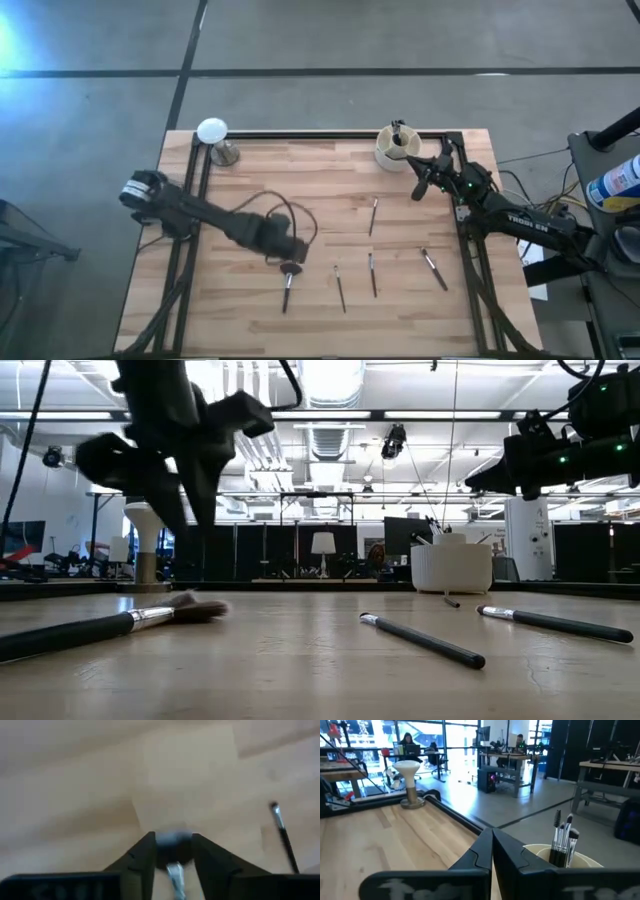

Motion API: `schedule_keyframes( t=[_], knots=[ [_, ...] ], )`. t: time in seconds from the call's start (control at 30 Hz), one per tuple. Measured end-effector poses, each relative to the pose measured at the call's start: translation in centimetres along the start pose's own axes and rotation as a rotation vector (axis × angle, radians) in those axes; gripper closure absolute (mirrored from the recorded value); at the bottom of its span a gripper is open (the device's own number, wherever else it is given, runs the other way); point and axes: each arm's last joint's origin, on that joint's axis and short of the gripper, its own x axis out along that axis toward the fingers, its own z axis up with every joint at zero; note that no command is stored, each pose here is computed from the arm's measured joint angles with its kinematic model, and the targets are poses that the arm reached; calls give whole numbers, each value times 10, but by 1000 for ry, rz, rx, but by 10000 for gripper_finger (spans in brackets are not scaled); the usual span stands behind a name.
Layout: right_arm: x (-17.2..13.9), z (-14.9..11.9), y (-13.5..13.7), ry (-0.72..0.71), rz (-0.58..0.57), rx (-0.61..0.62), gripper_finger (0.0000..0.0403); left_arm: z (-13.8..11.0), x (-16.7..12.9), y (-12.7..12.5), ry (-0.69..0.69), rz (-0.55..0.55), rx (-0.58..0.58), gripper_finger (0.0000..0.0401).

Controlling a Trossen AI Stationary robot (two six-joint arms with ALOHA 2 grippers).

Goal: Put items in baskets/containers
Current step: Put the black highlighter brush into the white pen organizer

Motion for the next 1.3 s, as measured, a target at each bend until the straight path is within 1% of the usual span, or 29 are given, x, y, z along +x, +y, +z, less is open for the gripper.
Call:
schedule_keyframes(
  t=[0.13, 0.3, 0.47, 0.53, 0.67, 0.77, 0.83, 1.03, 1.1, 1.23, 1.3],
  knots=[
    [0, -1, 0, 6, 0, -12, 394, -26, 12, -11, 26, 37, -77, 242],
    [0, -1, 0, 4, 0, -16, 394, -43, 32, -27, 51, 74, -124, 215],
    [0, -1, 0, -1, 0, -16, 394, -52, 45, -40, 94, 112, -130, 209],
    [0, -1, 0, -3, 0, -16, 394, -54, 50, -41, 97, 150, -125, 208],
    [0, -1, 0, -3, -1, -16, 394, -56, 61, -41, 91, 185, -139, 209],
    [0, -1, 0, -2, -1, -16, 394, -58, 67, -40, 89, 204, -145, 222],
    [0, -1, 0, -3, -1, -16, 394, -59, 69, -38, 89, 215, -143, 242],
    [0, -2, 0, 1, -2, -18, 394, -59, 70, -33, 85, 264, -107, 335],
    [0, -3, 0, 2, -3, -26, 394, -59, 70, -33, 77, 268, -96, 357],
    [0, -3, 0, 2, -5, -30, 394, -54, 64, -32, 67, 266, -62, 357],
    [0, -3, 0, 3, -5, -31, 394, -48, 59, -27, 14, 288, -46, 358]
  ],
)
